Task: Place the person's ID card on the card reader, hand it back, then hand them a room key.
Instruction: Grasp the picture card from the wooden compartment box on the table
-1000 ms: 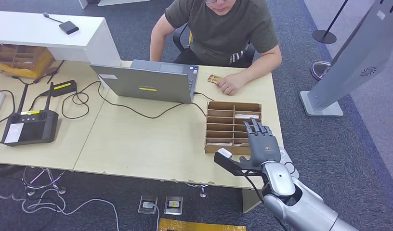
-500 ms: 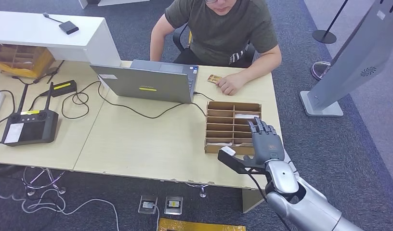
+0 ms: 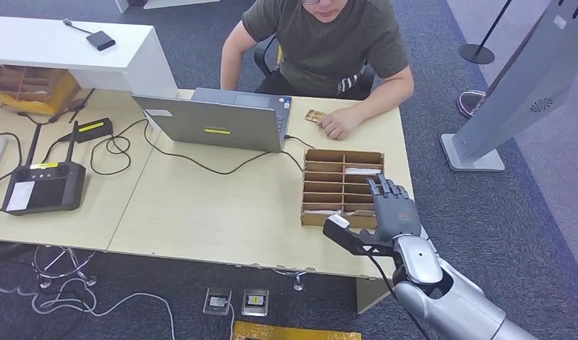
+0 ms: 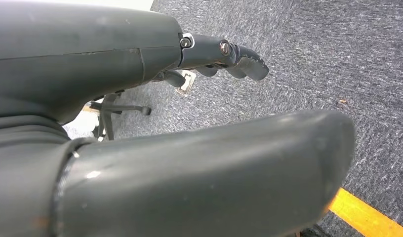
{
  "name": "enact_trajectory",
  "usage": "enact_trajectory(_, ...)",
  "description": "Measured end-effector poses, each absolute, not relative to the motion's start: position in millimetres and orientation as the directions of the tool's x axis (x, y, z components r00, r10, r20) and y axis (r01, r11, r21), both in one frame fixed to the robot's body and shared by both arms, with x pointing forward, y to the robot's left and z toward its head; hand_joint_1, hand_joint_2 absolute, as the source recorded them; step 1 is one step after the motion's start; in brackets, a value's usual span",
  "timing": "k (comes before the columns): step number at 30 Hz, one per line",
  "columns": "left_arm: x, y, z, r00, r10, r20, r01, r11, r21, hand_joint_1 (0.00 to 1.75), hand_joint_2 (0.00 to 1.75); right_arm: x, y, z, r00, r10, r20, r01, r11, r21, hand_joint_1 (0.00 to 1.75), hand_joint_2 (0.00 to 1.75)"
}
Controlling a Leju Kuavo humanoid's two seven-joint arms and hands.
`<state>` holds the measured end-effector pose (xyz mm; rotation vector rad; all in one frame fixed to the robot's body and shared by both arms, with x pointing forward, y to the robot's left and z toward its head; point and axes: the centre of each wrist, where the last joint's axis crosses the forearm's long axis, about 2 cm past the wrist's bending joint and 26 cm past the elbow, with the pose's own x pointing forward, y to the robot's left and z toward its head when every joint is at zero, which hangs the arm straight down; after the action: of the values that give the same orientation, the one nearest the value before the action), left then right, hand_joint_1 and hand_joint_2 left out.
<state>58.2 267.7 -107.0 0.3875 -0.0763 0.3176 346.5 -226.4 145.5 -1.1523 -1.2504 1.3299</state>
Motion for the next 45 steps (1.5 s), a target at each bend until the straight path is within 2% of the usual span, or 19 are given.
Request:
enact_trajectory(26,58.0,267.7,-107.0,0.948,0.291,0.132,-0.319,0.875,0.363,0.00,0.00,344.5,-224.4,142.9,-0.132,0.990,-0.044,-0.068,-0.054,-0.996,0.00,1.75)
enact_trajectory(27,58.0,267.6,-107.0,0.947,0.292,0.132,-0.320,0.875,0.363,0.00,0.00,344.5,-224.3,142.7,-0.133,0.990,-0.047,-0.071,-0.057,-0.996,0.29,1.75)
enact_trajectory(30,57.9,267.6,-107.0,0.947,0.294,0.132,-0.322,0.875,0.363,0.00,0.00,344.0,-224.0,142.1,-0.135,0.989,-0.053,-0.077,-0.064,-0.995,1.60,1.75)
enact_trajectory(31,57.9,267.6,-107.0,0.947,0.294,0.132,-0.322,0.875,0.363,0.00,0.00,343.9,-223.9,141.9,-0.136,0.989,-0.054,-0.078,-0.066,-0.995,1.75,1.75)
enact_trajectory(45,57.9,267.6,-107.0,0.946,0.295,0.132,-0.323,0.875,0.360,0.00,0.00,344.2,-226.9,141.4,-0.129,0.990,-0.061,-0.092,-0.073,-0.993,1.75,1.75)
